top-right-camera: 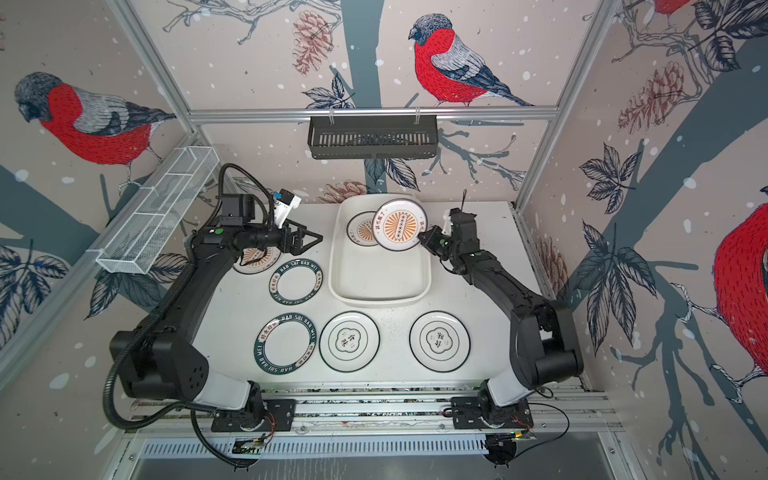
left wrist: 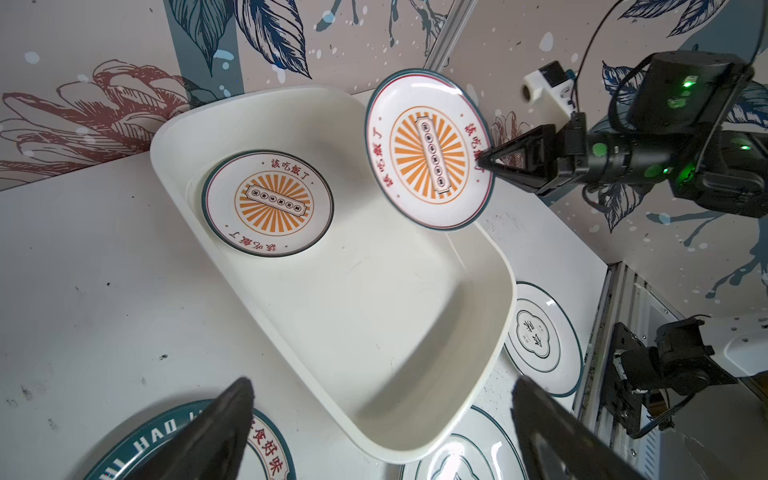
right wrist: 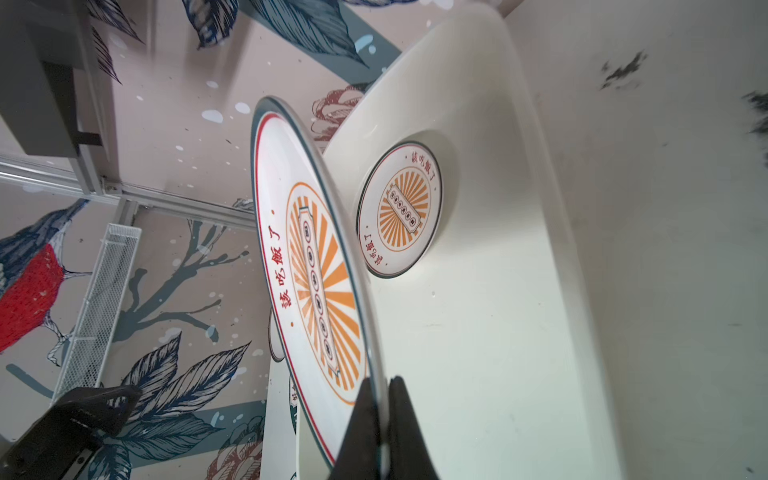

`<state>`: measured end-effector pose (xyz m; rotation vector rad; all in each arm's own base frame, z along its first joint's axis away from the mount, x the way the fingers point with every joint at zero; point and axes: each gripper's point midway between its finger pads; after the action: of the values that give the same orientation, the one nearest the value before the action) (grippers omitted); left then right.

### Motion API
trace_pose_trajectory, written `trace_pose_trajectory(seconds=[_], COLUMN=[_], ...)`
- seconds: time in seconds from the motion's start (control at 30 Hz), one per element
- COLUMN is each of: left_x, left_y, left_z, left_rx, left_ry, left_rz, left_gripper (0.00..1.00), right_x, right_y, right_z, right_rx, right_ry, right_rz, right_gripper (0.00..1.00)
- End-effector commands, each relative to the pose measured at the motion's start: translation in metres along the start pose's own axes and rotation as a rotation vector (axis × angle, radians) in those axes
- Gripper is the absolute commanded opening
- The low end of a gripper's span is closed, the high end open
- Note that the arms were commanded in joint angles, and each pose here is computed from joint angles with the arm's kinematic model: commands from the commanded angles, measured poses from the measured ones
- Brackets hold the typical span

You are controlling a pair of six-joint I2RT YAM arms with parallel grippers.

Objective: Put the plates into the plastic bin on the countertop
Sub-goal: 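Carry the held plate over the white bin with the right gripper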

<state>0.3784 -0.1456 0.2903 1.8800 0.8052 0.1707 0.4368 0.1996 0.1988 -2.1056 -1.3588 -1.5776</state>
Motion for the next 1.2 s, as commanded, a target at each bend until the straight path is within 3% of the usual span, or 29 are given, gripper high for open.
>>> trace_pose_trajectory(seconds=[0.0, 0.6, 1.17], left_x=[-0.006, -0.011, -0.012], left_y=[0.011, 0.011, 0.011], left_z=[-0.004, -0.005, -0.004], left_rx=[-0.029, -0.044, -0.047], left_ry=[-0.010, -0.038, -0.046], left_rz=[0.034, 0.000, -0.005], left_gripper=[0.96, 0.96, 0.96], right_x=[0.019, -0.010, -0.029], right_y=[0.007, -0.004, -0.004], right_z=[0.025, 0.156, 0.195], right_rx=[-0.041, 0.036, 0.076], right_ry=[0.057, 0.007, -0.043], right_rz=[-0.020, 0.072, 0.099], right_gripper=[0.02, 0.02, 0.05])
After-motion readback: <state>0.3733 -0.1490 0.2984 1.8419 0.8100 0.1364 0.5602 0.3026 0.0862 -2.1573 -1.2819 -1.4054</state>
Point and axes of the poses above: each gripper's point midway between its finger pads, its own z axis out along the fingers, its own x axis along the line the jaws close on, y = z × x, and after that the axes turned 7 degrees about z, right-handed
